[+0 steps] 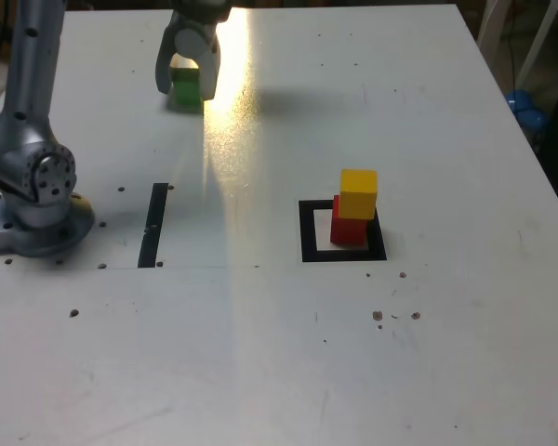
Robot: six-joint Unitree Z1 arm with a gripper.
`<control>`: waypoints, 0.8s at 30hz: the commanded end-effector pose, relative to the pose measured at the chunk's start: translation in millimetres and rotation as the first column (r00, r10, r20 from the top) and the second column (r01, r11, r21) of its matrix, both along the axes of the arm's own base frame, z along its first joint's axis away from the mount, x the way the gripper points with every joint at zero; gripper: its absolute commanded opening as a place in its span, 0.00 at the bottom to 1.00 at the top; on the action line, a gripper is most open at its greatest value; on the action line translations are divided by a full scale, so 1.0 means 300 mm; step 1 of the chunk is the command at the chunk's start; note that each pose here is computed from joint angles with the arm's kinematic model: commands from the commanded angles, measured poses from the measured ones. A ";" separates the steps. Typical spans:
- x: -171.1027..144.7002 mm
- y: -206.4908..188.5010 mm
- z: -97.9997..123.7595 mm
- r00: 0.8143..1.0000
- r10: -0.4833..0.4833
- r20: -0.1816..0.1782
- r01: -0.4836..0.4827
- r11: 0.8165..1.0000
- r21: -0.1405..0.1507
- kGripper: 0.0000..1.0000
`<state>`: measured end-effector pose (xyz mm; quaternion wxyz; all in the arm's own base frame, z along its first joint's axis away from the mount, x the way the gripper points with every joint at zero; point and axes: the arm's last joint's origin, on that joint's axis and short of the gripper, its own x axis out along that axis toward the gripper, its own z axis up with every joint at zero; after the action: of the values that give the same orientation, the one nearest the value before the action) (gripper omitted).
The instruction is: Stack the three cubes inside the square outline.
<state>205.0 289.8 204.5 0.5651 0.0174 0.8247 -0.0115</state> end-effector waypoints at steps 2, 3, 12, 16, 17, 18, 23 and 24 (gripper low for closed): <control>0.016 -0.014 0.010 1.000 -0.009 0.003 0.009 1.000 0.011 0.26; 0.022 -0.021 0.012 1.000 -0.012 0.002 0.012 1.000 0.012 0.26; 0.104 -0.125 0.081 0.998 -0.063 0.022 0.062 0.997 0.043 0.26; 0.158 -0.197 0.134 0.994 -0.104 0.036 0.102 0.993 0.052 0.26; 0.173 -0.218 0.148 0.993 -0.116 0.038 0.114 0.992 0.055 0.26; 0.189 -0.241 0.164 0.991 -0.127 0.041 0.125 0.991 0.057 0.26; 0.264 -0.359 0.246 0.983 -0.173 0.063 0.170 0.984 0.059 0.26; 0.278 -0.380 0.261 0.981 -0.180 0.071 0.177 0.983 0.055 0.26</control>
<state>287.7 178.3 278.6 0.5885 0.1040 0.8007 -0.0417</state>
